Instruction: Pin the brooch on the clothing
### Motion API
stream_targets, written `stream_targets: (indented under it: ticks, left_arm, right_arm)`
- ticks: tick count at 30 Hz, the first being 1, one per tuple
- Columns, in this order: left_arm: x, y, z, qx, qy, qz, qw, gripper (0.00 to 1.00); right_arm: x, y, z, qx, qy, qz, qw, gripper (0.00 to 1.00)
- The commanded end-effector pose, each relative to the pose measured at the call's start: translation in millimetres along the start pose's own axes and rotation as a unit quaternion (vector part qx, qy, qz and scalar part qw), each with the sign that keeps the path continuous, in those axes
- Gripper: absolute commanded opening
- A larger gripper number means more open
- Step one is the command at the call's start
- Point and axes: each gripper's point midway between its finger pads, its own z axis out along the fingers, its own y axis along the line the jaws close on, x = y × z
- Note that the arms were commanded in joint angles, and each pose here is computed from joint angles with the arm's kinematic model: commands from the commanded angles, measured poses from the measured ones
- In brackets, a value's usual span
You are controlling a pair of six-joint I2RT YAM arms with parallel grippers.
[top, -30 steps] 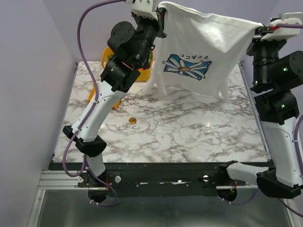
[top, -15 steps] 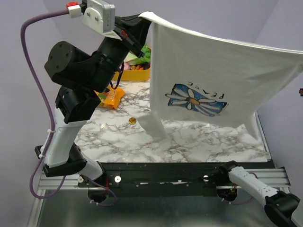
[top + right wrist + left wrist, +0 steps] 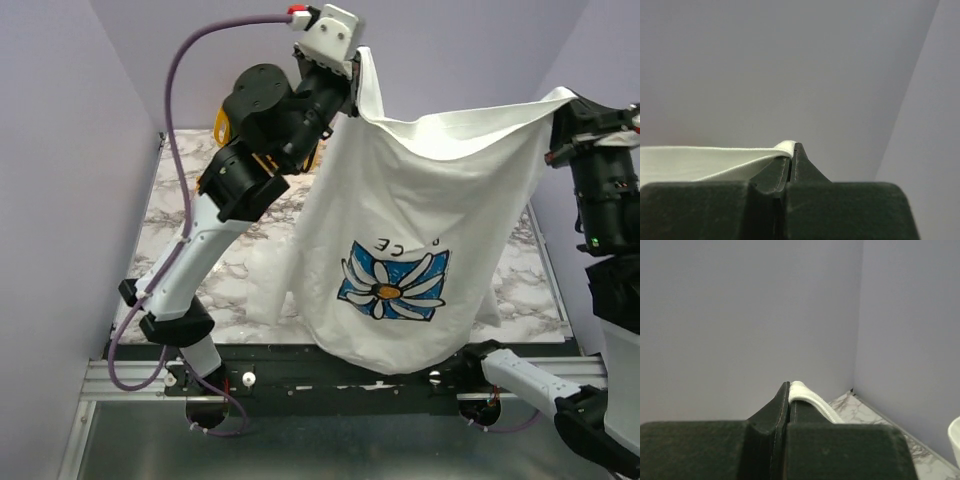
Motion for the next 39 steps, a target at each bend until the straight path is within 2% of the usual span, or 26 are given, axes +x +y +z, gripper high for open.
stream_targets:
  ticks: [1, 4, 6, 8, 10, 12, 13, 16, 18, 20, 22, 23, 24, 26, 27, 28, 29, 30, 31, 32, 33, 34, 35, 36, 38, 39]
  left_arm:
    - [30, 30, 29, -0.039, 0.015, 0.015, 0.999, 0.0]
    - [43, 48, 52, -0.047, 0.008, -0.004, 0.999, 0.0]
    - [54, 57, 69, -0.056, 0.001, -0.011, 0.998, 0.0]
    - [45, 70, 82, -0.075, -0.036, -0.015, 0.996, 0.0]
    - [32, 76, 88, -0.079, -0.071, -0.021, 0.994, 0.0]
    - [23, 76, 92, -0.08, -0.094, -0.017, 0.992, 0.0]
    - [11, 78, 91, -0.083, -0.119, -0.016, 0.989, 0.0]
    - [-2, 80, 89, -0.088, -0.142, -0.008, 0.986, 0.0]
    - [-6, 83, 86, -0.093, -0.144, -0.002, 0.985, 0.0]
    - [-10, 83, 81, -0.09, -0.143, -0.002, 0.986, 0.0]
    - [12, 79, 84, -0.085, -0.113, 0.002, 0.99, 0.0]
    - [8, 79, 78, -0.086, -0.112, 0.003, 0.99, 0.0]
    - [32, 78, 81, -0.087, -0.083, 0.009, 0.993, 0.0]
    - [38, 75, 71, -0.086, -0.063, 0.011, 0.994, 0.0]
    - [74, 70, 71, -0.087, -0.021, 0.019, 0.996, 0.0]
    - [84, 63, 67, -0.086, -0.011, 0.026, 0.996, 0.0]
    - [83, 61, 52, -0.09, -0.004, 0.028, 0.996, 0.0]
    - [135, 55, 46, -0.092, 0.045, 0.04, 0.994, 0.0]
    - [143, 52, 36, -0.104, 0.045, 0.035, 0.993, 0.0]
    - [140, 52, 19, -0.106, 0.043, 0.019, 0.993, 0.0]
    - [189, 46, 4, -0.104, 0.091, 0.025, 0.99, 0.0]
    - [201, 46, -9, -0.114, 0.102, 0.02, 0.988, 0.0]
    - [197, 42, -27, -0.116, 0.1, 0.001, 0.988, 0.0]
    - [236, 38, -47, -0.116, 0.141, 0.007, 0.983, 0.0]
    - [240, 32, -78, -0.121, 0.15, -0.015, 0.981, 0.0]
    - [269, 27, -99, -0.122, 0.181, -0.026, 0.976, 0.0]
  right_arm:
    - [46, 9, 39, 0.009, 0.054, -0.044, 0.998, 0.0]
    - [77, 12, 69, 0.015, 0.085, -0.061, 0.994, 0.0]
    - [75, 4, 85, 0.02, 0.076, -0.056, 0.995, 0.0]
    - [89, 0, 109, 0.021, 0.085, -0.057, 0.994, 0.0]
    - [63, -10, 120, 0.033, 0.054, -0.052, 0.997, 0.0]
    - [60, -16, 137, 0.039, 0.047, -0.069, 0.996, 0.0]
    - [38, -21, 137, 0.046, 0.023, -0.071, 0.996, 0.0]
    - [19, -23, 143, 0.045, -0.01, -0.083, 0.995, 0.0]
    - [5, -24, 143, 0.041, -0.033, -0.084, 0.995, 0.0]
    - [9, -21, 144, 0.031, -0.032, -0.087, 0.995, 0.01]
    - [12, -21, 137, 0.031, -0.025, -0.088, 0.995, 0.0]
    - [23, -21, 136, 0.033, -0.012, -0.087, 0.996, 0.0]
    - [55, -16, 136, 0.029, 0.023, -0.087, 0.995, 0.0]
    - [73, -20, 115, 0.043, 0.05, -0.077, 0.995, 0.0]
    - [123, -11, 105, 0.038, 0.103, -0.063, 0.992, 0.0]
    - [142, -9, 94, 0.039, 0.122, -0.053, 0.99, 0.0]
    - [135, -13, 71, 0.049, 0.115, -0.045, 0.991, 0.01]
    - [158, -8, 58, 0.054, 0.137, -0.019, 0.989, 0.0]
    - [207, 1, 38, 0.045, 0.188, -0.015, 0.981, 0.0]
    - [207, -1, 11, 0.056, 0.188, -0.005, 0.981, 0.0]
    - [223, 2, -5, 0.065, 0.206, 0.024, 0.976, 0.0]
    - [266, 11, -32, 0.058, 0.251, 0.03, 0.966, 0.0]
    - [282, 14, -52, 0.063, 0.277, 0.042, 0.958, 0.0]
    - [276, 15, -71, 0.08, 0.264, 0.088, 0.957, 0.01]
    - [314, 21, -107, 0.091, 0.314, 0.103, 0.939, 0.0]
    - [311, 23, -118, 0.096, 0.305, 0.126, 0.939, 0.0]
